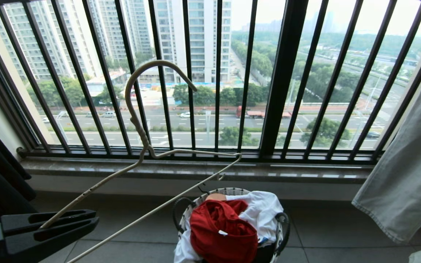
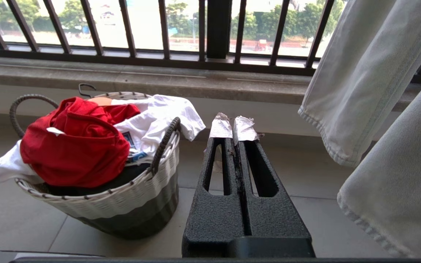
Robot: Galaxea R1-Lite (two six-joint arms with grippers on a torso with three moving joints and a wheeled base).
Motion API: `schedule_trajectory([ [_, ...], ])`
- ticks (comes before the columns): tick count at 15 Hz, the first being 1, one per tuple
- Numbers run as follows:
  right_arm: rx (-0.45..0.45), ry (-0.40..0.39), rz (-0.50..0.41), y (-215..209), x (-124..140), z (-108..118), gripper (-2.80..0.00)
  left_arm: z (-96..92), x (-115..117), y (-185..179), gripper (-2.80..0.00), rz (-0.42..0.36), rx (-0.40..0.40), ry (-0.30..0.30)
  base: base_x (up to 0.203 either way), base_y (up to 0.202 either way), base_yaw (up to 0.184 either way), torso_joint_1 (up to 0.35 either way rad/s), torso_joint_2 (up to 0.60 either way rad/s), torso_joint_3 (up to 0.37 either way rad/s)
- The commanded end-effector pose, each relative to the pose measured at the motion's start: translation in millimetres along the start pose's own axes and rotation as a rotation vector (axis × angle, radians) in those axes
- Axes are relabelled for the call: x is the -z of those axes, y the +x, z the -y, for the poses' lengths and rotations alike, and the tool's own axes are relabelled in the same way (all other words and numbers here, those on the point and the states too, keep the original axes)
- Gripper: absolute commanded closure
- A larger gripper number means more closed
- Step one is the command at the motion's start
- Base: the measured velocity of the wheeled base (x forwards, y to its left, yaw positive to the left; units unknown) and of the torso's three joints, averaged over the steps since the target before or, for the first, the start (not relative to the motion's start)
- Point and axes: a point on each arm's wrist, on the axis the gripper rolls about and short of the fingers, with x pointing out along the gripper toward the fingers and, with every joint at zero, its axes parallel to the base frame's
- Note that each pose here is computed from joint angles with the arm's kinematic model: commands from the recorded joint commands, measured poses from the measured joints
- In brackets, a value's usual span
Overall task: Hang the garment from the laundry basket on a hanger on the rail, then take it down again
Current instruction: Pick up clothes from the basket
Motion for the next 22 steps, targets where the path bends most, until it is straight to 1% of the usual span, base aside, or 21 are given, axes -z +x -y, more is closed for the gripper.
schedule_trajectory([
  [1,-0.001,-0.001,0.001,0.0,0.0,0.0,0.00,0.5,0.4,1.5,0.00,-0.008,-0.002,0.005,0.000,0.000,0.000,0.002,0.00,-0.190],
  [5,-0.001,-0.001,0.001,0.0,0.0,0.0,0.00,-1.9,1.0,-4.8,0.00,0.013,-0.001,-0.001,0.000,0.000,0.000,0.001,0.01,-0.196],
  [11,-0.001,-0.001,0.001,0.0,0.0,0.0,0.00,-2.6,-0.4,-6.5,0.00,0.022,-0.003,-0.006,0.000,0.000,0.000,0.004,0.00,-0.198],
  [22,-0.001,-0.001,0.001,0.0,0.0,0.0,0.00,-1.3,1.5,-3.2,0.00,0.006,-0.001,0.001,0.000,0.000,0.000,0.004,0.00,-0.199],
])
